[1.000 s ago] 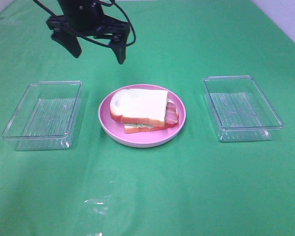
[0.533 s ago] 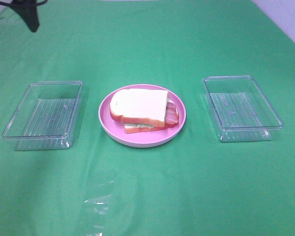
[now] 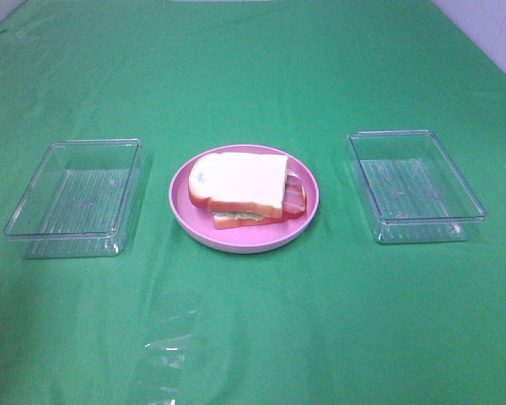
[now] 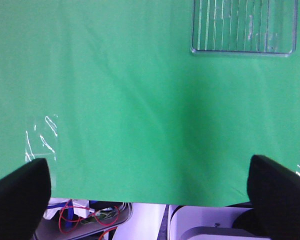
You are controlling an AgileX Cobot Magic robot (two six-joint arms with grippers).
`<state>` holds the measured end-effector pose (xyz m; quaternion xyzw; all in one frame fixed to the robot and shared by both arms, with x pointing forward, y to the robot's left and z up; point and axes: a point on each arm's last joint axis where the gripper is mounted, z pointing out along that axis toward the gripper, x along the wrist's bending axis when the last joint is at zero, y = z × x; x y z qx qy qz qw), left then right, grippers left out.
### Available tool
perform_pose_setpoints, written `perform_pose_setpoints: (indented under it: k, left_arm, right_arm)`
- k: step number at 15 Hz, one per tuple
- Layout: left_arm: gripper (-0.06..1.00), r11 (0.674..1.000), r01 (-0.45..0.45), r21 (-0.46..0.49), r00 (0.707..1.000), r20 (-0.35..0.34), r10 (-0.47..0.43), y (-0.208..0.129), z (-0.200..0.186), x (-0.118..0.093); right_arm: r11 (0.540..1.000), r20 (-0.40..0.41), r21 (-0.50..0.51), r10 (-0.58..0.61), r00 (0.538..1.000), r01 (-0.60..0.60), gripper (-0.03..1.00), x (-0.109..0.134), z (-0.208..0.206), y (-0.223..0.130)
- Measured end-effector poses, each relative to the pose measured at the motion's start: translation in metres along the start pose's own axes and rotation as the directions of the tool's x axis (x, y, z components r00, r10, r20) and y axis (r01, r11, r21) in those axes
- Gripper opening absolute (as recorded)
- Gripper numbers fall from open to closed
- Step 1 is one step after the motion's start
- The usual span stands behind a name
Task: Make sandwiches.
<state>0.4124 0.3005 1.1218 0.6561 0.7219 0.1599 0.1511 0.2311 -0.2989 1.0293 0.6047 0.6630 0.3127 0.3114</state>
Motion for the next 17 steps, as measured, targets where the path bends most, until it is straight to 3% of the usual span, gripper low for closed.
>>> perform_pose_setpoints:
  k: [4, 6, 7, 9, 11, 13, 17]
  left_arm:
    - [0.99, 0.980, 0.013, -0.196, 1.000, 0.022, -0.009, -0.086, -0.029, 0.011]
    - [0.99, 0.935, 0.026, -0.354, 0.999, 0.042, -0.011, -0.129, -0.037, 0.017]
    - [0.99, 0.886, 0.037, -0.461, 0.998, 0.058, -0.011, -0.166, -0.033, 0.021]
    - [0.99, 0.838, 0.047, -0.543, 0.997, 0.074, -0.008, -0.191, -0.025, 0.023]
    - [0.99, 0.819, 0.048, -0.572, 0.996, 0.090, 0.004, -0.196, -0.023, 0.022]
    - [0.99, 0.805, 0.001, -0.594, 0.991, 0.108, 0.078, -0.194, -0.018, 0.016]
    - [0.99, 0.797, -0.042, -0.602, 0.985, 0.108, 0.133, -0.194, -0.018, 0.013]
  right_arm:
    - [1.000, 0.000, 0.000, 0.000, 1.000, 0.000, 0.98, 0.000, 0.000, 0.000]
    - [1.000, 0.000, 0.000, 0.000, 1.000, 0.000, 0.98, 0.000, 0.000, 0.000]
    - [1.000, 0.000, 0.000, 0.000, 1.000, 0.000, 0.98, 0.000, 0.000, 0.000]
    - [1.000, 0.000, 0.000, 0.000, 1.000, 0.000, 0.98, 0.000, 0.000, 0.000]
    - [1.000, 0.000, 0.000, 0.000, 1.000, 0.000, 0.98, 0.000, 0.000, 0.000]
    - [1.000, 0.000, 0.000, 0.000, 1.000, 0.000, 0.98, 0.000, 0.000, 0.000]
    - [1.000, 0.000, 0.000, 0.000, 1.000, 0.000, 0.98, 0.000, 0.000, 0.000]
